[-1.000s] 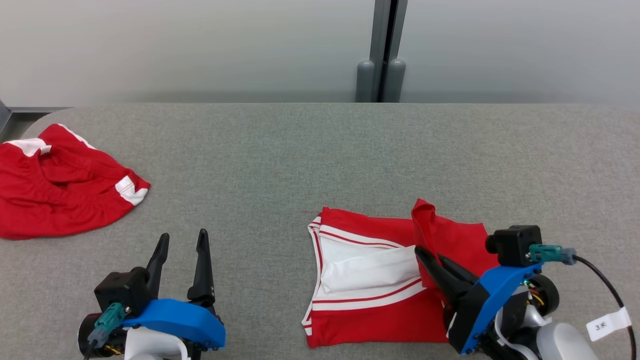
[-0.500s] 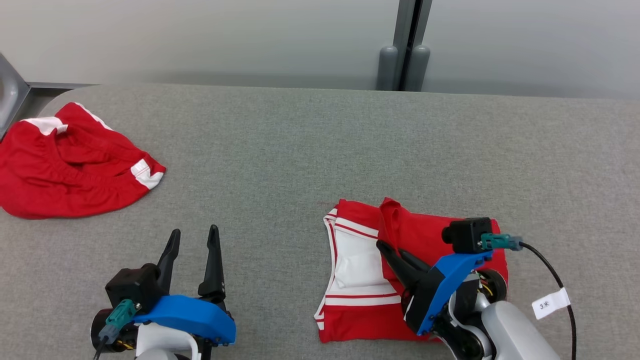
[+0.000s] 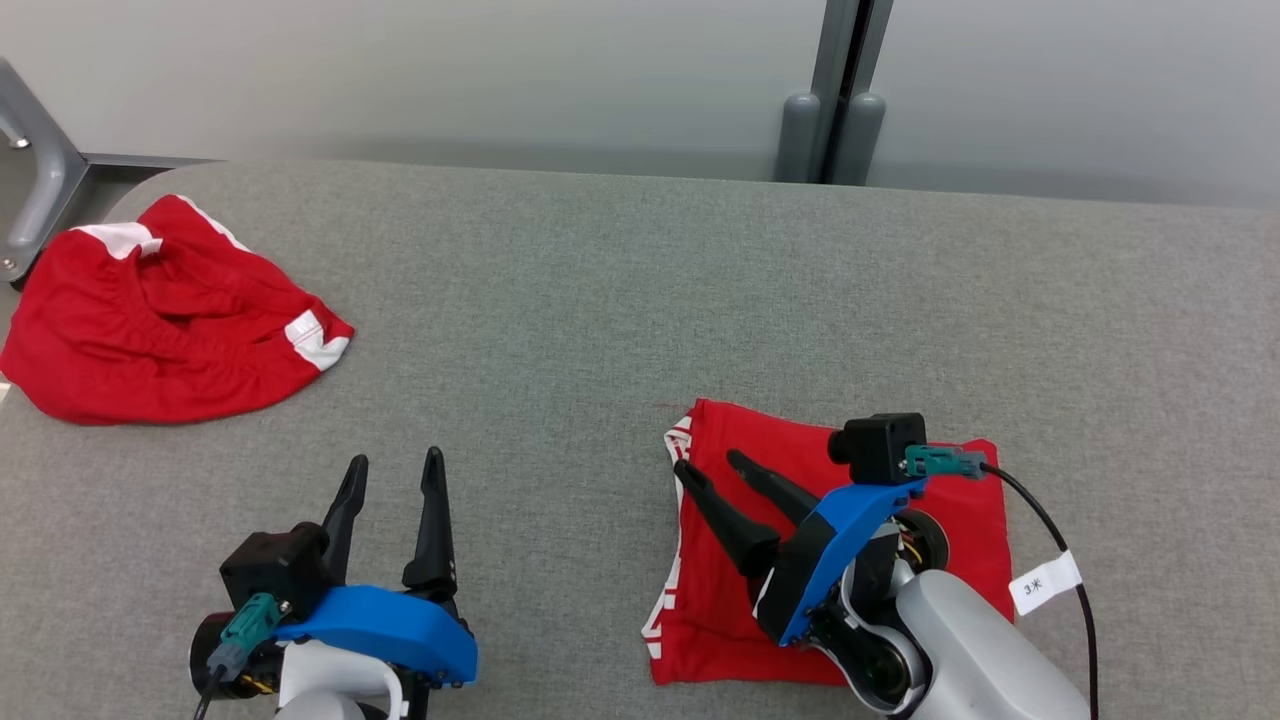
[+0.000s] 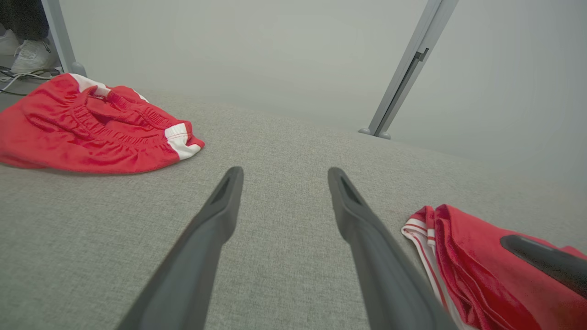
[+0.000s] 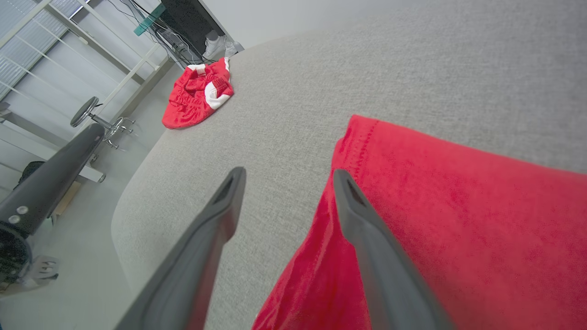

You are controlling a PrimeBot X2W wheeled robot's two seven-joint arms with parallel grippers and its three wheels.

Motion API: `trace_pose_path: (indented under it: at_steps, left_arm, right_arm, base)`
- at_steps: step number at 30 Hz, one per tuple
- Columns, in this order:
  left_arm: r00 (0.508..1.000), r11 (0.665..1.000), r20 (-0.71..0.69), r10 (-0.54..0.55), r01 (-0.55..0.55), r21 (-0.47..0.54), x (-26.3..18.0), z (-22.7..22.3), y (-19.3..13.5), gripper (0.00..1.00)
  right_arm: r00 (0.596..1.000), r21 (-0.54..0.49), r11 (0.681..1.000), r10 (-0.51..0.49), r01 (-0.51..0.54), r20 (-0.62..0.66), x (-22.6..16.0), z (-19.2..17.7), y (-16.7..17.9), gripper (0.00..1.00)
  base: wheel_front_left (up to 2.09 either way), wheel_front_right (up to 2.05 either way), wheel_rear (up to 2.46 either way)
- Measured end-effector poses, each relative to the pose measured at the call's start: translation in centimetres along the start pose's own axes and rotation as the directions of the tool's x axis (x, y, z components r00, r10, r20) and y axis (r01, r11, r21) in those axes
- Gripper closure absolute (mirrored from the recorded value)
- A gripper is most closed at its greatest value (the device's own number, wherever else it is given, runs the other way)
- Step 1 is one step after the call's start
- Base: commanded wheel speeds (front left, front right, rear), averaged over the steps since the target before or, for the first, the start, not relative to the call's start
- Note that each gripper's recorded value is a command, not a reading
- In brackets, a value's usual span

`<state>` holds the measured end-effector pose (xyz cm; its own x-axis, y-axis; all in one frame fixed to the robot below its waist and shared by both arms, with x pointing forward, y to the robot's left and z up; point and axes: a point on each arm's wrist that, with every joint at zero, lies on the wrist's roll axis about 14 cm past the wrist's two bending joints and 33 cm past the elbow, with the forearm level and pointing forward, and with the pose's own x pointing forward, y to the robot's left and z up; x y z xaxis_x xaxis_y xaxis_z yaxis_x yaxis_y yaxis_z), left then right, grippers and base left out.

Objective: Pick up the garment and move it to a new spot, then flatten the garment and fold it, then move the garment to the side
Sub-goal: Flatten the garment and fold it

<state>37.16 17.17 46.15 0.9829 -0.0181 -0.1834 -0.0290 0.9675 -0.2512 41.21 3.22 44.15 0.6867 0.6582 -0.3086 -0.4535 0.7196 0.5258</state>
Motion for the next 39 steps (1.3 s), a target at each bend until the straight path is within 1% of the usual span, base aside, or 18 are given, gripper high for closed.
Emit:
trace_pose_path:
  at_steps: [4, 7, 11, 13, 16, 21, 24, 27, 34, 36, 39]
  left_arm:
    - [1.0, 1.0, 0.001, -0.006, 0.006, 0.0, 0.0, 0.0, -0.2, 0.0]
    - [1.0, 1.0, 0.014, -0.018, 0.018, -0.001, 0.1, 0.2, -0.6, 0.0]
    - [0.999, 0.999, 0.024, -0.039, 0.039, 0.0, 0.2, 0.4, -1.3, 0.0]
    - [0.998, 0.999, 0.025, -0.054, 0.054, 0.004, 0.2, 0.4, -1.8, 0.0]
    - [0.996, 0.997, 0.034, -0.078, 0.077, 0.007, 0.1, 0.5, -2.6, 0.0]
    - [0.992, 0.995, 0.072, -0.1, 0.099, 0.007, 0.6, 1.4, -3.7, 0.0]
    - [0.991, 0.995, 0.081, -0.102, 0.102, 0.01, 0.5, 1.4, -3.9, 0.0]
    - [0.991, 0.994, 0.083, -0.109, 0.109, 0.013, 0.4, 1.2, -4.2, 0.0]
    - [0.991, 0.993, 0.068, -0.114, 0.112, 0.028, -0.2, 0.2, -4.3, 0.0]
    - [0.991, 0.993, 0.058, -0.118, 0.116, 0.036, -0.5, -0.3, -4.4, 0.0]
    - [0.991, 0.992, 0.049, -0.122, 0.119, 0.043, -0.6, -0.6, -4.5, 0.0]
  right_arm:
    - [0.998, -0.009, 1.0, 0.017, -0.016, 0.058, 0.0, 1.2, 0.6, 0.0]
    - [0.991, -0.045, 0.999, 0.023, -0.017, 0.135, -0.2, 3.1, 0.8, 0.0]
    - [0.968, -0.131, 0.99, -0.019, 0.053, 0.248, -1.2, 5.7, -0.7, 0.0]
    - [0.952, -0.182, 0.978, -0.047, 0.106, 0.302, -2.1, 7.0, -1.8, 0.0]
    - [0.924, -0.216, 0.957, -0.102, 0.192, 0.369, -3.7, 8.6, -3.8, 0.0]
    - [0.865, -0.21, 0.923, -0.199, 0.324, 0.462, -7.2, 9.9, -6.8, 0.0]
    - [0.835, -0.185, 0.899, -0.27, 0.397, 0.479, -9.5, 9.5, -8.6, 0.0]
    - [0.799, -0.179, 0.87, -0.317, 0.46, 0.51, -11.9, 9.5, -9.7, 0.0]
    - [0.738, -0.186, 0.803, -0.393, 0.566, 0.548, -16.5, 8.8, -10.9, 0.0]
    - [0.727, -0.183, 0.792, -0.406, 0.582, 0.554, -17.4, 8.7, -11.0, 0.0]
    - [0.725, -0.178, 0.789, -0.416, 0.588, 0.549, -18.0, 8.0, -10.9, 0.0]
  base:
    - [0.0, 0.0, 0.0]
    - [0.0, 0.0, 0.0]
    - [0.0, 0.0, 0.0]
    - [0.0, 0.0, 0.0]
    - [0.0, 0.0, 0.0]
    - [0.0, 0.0, 0.0]
    - [0.0, 0.0, 0.0]
    - [0.0, 0.0, 0.0]
    - [0.0, 0.0, 0.0]
    - [0.0, 0.0, 0.0]
    - [0.0, 0.0, 0.0]
